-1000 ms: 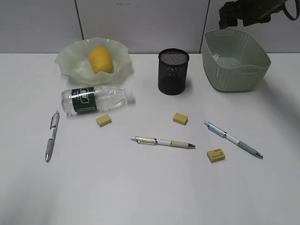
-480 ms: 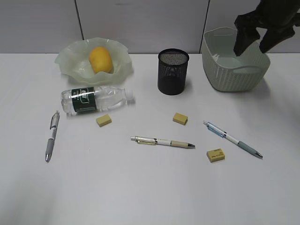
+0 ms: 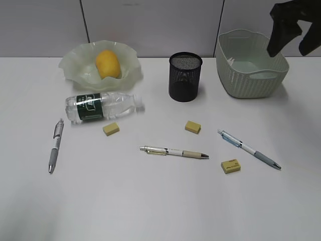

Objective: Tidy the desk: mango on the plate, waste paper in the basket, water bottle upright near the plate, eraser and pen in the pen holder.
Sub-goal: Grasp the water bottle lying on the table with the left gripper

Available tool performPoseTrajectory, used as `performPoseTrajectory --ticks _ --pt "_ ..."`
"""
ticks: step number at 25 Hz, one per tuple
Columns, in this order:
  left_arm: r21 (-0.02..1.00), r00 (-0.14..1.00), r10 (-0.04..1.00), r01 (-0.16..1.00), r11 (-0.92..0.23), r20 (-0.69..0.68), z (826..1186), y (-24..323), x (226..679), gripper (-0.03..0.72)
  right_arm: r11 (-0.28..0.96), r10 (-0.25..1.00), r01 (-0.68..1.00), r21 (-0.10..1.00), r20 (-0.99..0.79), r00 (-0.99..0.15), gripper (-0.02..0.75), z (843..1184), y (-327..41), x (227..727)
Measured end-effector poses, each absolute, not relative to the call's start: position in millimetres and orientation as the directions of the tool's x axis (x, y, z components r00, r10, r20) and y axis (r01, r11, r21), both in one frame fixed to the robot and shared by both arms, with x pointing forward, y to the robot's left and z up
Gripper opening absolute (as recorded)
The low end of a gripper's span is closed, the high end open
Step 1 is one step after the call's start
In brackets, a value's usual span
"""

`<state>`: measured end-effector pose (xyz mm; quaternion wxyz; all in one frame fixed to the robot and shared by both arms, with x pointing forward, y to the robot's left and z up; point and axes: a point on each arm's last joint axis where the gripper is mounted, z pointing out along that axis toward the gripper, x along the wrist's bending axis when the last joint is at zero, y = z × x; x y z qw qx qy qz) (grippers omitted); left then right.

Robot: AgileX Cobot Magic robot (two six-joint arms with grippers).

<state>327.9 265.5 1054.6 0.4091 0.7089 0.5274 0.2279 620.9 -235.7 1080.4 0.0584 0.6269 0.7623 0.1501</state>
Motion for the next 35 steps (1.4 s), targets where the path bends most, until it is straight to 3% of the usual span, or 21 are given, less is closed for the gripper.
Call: performPoseTrajectory --ticks 15,19,26,35 --pt "0.820 0.340 0.934 0.562 -0.108 -0.109 1054.6 265.4 327.9 0.436 0.166 0.973 0.896 0.412 0.080 -0.217 0.585 1131.3 -256.9 471.3" --pt "0.820 0.340 0.934 0.562 -0.108 -0.109 1054.6 265.4 327.9 0.436 0.171 0.976 0.848 0.501 0.033 -0.216 0.585 1135.8 -266.5 426.5" --pt "0.821 0.340 0.934 0.561 -0.108 -0.109 1054.7 265.4 328.0 0.436 0.158 0.977 0.759 0.632 0.010 -0.212 0.585 1117.0 -276.7 360.4" --pt "0.855 0.332 0.938 0.511 -0.085 -0.105 1059.5 265.7 331.4 0.436 0.158 0.977 0.748 0.644 0.008 -0.213 0.585 1065.2 -283.3 312.1"
